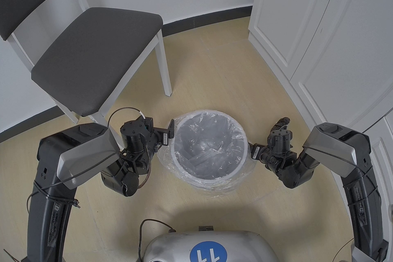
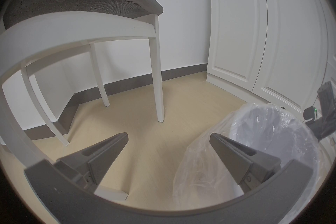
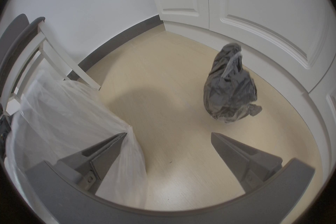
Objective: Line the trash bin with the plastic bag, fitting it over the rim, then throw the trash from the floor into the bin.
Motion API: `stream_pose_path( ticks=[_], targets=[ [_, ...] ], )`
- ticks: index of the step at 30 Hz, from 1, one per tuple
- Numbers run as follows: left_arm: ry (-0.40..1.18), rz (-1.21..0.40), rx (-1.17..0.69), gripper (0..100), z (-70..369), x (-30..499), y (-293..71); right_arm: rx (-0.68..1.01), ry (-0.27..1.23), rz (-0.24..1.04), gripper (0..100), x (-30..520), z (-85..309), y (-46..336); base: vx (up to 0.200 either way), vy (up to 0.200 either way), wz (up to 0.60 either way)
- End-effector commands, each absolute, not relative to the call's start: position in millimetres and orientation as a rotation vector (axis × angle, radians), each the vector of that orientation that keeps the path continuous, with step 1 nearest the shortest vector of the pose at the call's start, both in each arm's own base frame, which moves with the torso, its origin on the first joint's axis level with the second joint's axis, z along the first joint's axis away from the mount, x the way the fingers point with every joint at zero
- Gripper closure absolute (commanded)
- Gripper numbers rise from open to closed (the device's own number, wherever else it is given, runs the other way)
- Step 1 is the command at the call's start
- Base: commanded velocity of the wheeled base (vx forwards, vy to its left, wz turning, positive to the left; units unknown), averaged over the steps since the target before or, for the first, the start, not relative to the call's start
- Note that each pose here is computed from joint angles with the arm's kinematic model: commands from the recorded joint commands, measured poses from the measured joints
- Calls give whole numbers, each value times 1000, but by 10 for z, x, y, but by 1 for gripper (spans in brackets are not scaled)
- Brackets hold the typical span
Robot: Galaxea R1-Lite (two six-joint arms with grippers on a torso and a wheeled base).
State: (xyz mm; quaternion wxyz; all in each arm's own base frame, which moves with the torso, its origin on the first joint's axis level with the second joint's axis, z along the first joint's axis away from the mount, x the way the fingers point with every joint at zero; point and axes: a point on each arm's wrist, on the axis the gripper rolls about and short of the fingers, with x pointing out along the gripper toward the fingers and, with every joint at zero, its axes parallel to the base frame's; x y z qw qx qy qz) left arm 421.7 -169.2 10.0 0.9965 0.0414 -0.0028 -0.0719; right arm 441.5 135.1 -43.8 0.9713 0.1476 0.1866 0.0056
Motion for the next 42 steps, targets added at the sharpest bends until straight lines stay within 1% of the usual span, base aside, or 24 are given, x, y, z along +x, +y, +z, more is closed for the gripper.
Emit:
stream_pose_path(
  ticks=[1,7,8,9,10,14,18,23,24,26,30,36,42],
  targets=[
    [-4,-143,83,0,94,4220,-1688,289,407,5,0,4413,-623,1354,0,0,0],
    [-6,-143,83,0,116,4210,-1684,295,393,7,0,4419,-555,1348,0,0,0],
    [-12,-139,82,0,141,4203,-1666,303,359,11,0,4415,-412,1346,0,0,0],
    [-10,-141,83,0,138,4201,-1665,303,352,11,0,4412,-387,1345,0,0,0],
    [-16,-136,84,0,168,4196,-1641,304,328,17,0,4372,-230,1332,0,0,0],
    [-24,-145,82,0,291,4137,-1605,281,319,31,0,4179,121,1279,0,0,0],
    [-23,-145,88,0,396,4044,-1561,155,338,80,0,3920,313,1192,0,0,0],
    [-2,-186,164,0,474,3829,-1446,48,395,143,0,3658,346,1069,0,0,0],
    [-2,-186,164,0,474,3829,-1446,48,395,143,0,3658,346,1069,0,0,0],
    [53,-256,230,0,438,3666,-1295,3,414,167,0,3573,340,1031,0,0,0],
    [89,-341,270,0,341,3622,-1169,-26,418,161,0,3538,351,974,0,0,0],
    [138,-390,281,0,224,3585,-1133,-50,426,171,0,3486,366,922,0,0,0],
    [195,-411,316,0,-31,3602,-1152,-53,424,174,0,3508,356,928,0,0,0]
  ],
)
